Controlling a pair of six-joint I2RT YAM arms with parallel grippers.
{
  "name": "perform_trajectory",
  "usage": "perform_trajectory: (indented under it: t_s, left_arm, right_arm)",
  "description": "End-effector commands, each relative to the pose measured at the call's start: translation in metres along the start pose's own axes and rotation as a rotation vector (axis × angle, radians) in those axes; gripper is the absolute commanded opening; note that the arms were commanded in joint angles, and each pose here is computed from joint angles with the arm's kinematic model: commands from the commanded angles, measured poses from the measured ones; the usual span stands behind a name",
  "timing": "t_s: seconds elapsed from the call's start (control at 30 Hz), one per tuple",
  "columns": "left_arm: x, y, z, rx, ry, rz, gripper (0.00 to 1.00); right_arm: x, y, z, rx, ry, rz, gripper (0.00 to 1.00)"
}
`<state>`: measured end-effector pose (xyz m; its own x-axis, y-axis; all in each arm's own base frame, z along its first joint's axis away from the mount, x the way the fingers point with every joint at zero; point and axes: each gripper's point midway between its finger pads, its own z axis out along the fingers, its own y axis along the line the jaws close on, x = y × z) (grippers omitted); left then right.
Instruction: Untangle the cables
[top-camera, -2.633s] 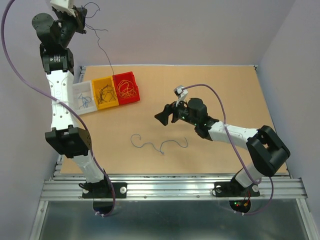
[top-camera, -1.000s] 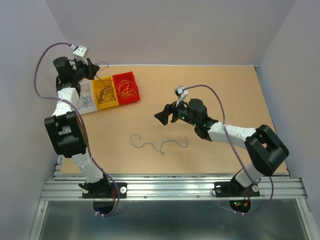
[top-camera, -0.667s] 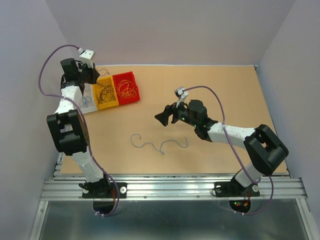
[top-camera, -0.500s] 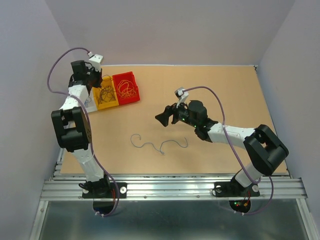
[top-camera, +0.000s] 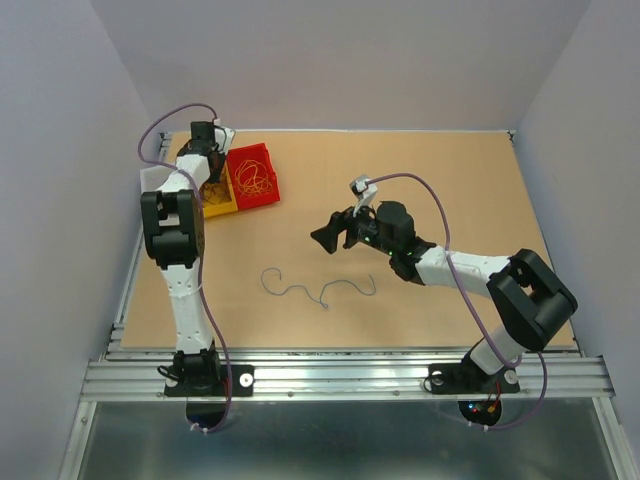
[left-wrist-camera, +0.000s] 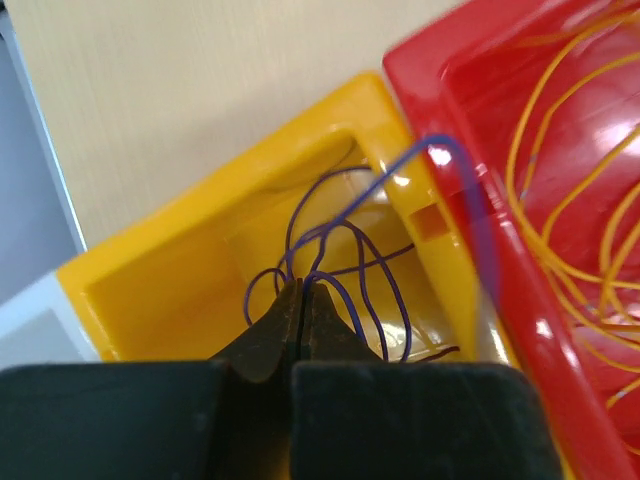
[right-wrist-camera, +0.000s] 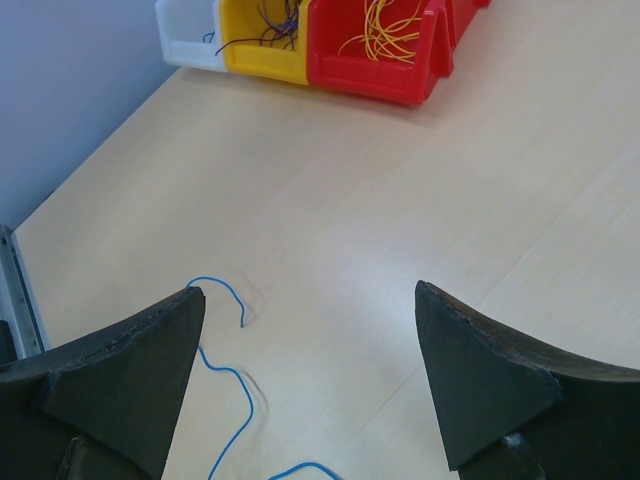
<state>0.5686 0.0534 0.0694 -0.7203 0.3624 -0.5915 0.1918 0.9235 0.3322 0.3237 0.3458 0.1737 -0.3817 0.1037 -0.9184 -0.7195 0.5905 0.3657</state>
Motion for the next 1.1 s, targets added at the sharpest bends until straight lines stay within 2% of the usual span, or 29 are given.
perform_trajectory:
  t_s: [0.0,0.13,0.27,0.37,0.4,0.43,0.5,0.53,0.57,0.73,0.77,0.83,0.93,0.97,1.0,1.07]
  left_arm:
    - [0.010,0.016,-0.008,-0.107,0.085,0.051,0.00]
    - [0.025,0.010,0.000,-0.132,0.145,0.093,0.00]
    - [0.013,0.016,-0.010,-0.151,0.115,0.076,0.01]
    - [-0.013,0.022,-0.032,-0.138,0.038,0.059,0.23]
    - [-0.020,0.024,-0.039,-0.138,0.018,0.053,0.35]
    - [-0.030,0.029,-0.053,-0.142,-0.007,0.048,0.39]
    - [-0.039,0.032,-0.065,-0.139,-0.025,0.044,0.43]
    - [-0.041,0.034,-0.074,-0.136,-0.022,0.042,0.47]
    - [-0.047,0.037,-0.081,-0.140,-0.035,0.040,0.48]
    - [-0.056,0.042,-0.110,-0.140,-0.063,0.036,0.52]
    - [-0.060,0.029,-0.114,-0.121,-0.068,0.058,0.52]
    - [-0.065,0.031,-0.128,-0.116,-0.093,0.053,0.52]
    - [-0.068,0.034,-0.146,-0.124,-0.122,0.057,0.53]
    - [-0.064,0.036,-0.146,-0.137,-0.118,0.057,0.54]
    - [-0.063,0.038,-0.150,-0.146,-0.125,0.054,0.54]
    - [-0.059,0.044,-0.157,-0.160,-0.140,0.049,0.56]
  right_arm:
    - [-0.008,0.001,-0.003,0.004,-0.055,-0.016,0.91]
    - [-0.007,0.001,-0.001,0.003,-0.053,-0.010,0.91]
    - [-0.006,-0.002,0.005,0.011,-0.048,0.003,0.91]
    - [-0.011,-0.012,0.017,0.054,-0.058,0.024,0.91]
    - [-0.001,-0.017,0.023,0.067,-0.031,0.030,0.90]
    - [-0.015,-0.016,0.032,0.065,-0.054,0.021,0.89]
    - [-0.013,-0.024,0.045,0.096,-0.029,0.025,0.88]
    - [0.001,-0.032,0.055,0.110,0.008,0.026,0.87]
    - [-0.015,-0.030,0.067,0.104,-0.019,0.017,0.86]
    - [-0.019,-0.054,0.105,0.187,-0.035,0.019,0.80]
    - [-0.009,-0.062,0.114,0.207,-0.020,0.021,0.80]
    - [-0.028,-0.064,0.131,0.218,-0.066,0.023,0.76]
    - [-0.028,-0.077,0.156,0.244,-0.088,0.034,0.74]
    - [-0.016,-0.085,0.166,0.259,-0.074,0.039,0.73]
    - [-0.031,-0.081,0.170,0.249,-0.101,0.039,0.73]
    - [-0.027,-0.087,0.190,0.255,-0.107,0.045,0.73]
